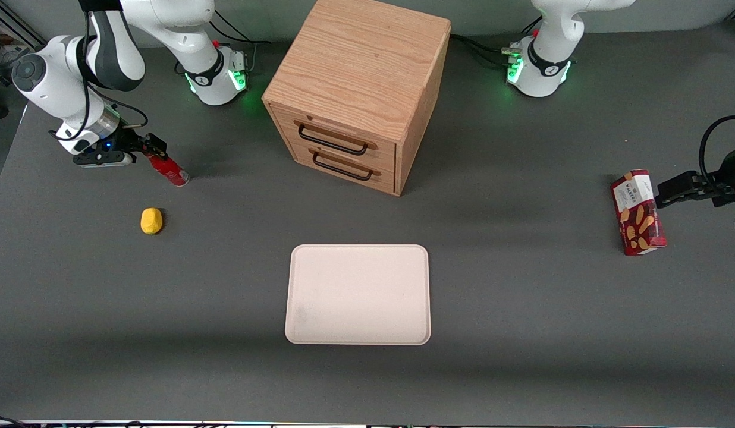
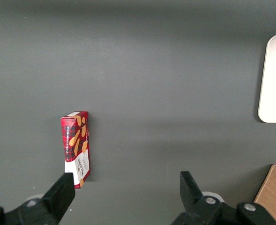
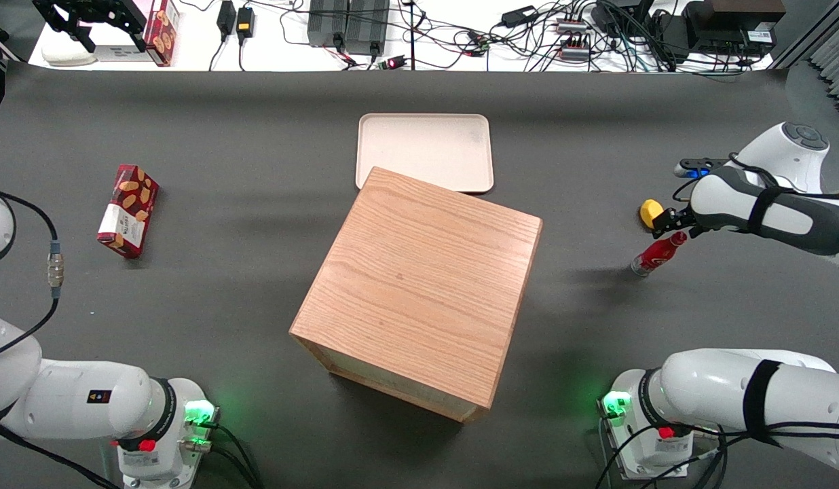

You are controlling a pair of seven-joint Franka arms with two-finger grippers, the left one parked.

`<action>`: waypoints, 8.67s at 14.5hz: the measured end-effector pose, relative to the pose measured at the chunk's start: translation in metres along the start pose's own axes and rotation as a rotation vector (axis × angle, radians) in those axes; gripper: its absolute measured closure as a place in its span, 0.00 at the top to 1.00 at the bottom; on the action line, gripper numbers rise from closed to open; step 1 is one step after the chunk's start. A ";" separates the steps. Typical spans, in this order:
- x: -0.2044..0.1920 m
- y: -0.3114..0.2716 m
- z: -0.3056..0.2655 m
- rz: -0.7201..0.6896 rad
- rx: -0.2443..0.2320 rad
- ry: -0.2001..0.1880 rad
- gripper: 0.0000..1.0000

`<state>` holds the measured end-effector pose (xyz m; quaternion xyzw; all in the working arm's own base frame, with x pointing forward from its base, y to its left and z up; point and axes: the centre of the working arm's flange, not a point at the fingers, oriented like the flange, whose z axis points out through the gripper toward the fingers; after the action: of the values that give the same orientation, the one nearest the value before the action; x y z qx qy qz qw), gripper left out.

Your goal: Place coke bottle on tray

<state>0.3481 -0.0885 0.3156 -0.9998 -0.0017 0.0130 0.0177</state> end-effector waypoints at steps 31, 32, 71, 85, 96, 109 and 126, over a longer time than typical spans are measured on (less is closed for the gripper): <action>0.056 -0.007 -0.255 -0.035 -0.051 -0.049 0.33; 0.055 -0.007 -0.276 -0.031 -0.052 -0.043 0.33; 0.288 -0.406 -0.246 0.071 0.063 0.048 0.33; 0.353 -0.407 -0.051 0.106 0.006 -0.017 0.33; 0.354 -0.407 -0.001 0.107 -0.002 -0.031 0.33; 0.355 -0.407 -0.019 0.114 0.010 -0.005 1.00; 0.232 -0.238 -0.290 0.032 -0.054 -0.039 1.00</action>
<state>0.5870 0.1396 0.6080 -0.9993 0.0137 0.0329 -0.0097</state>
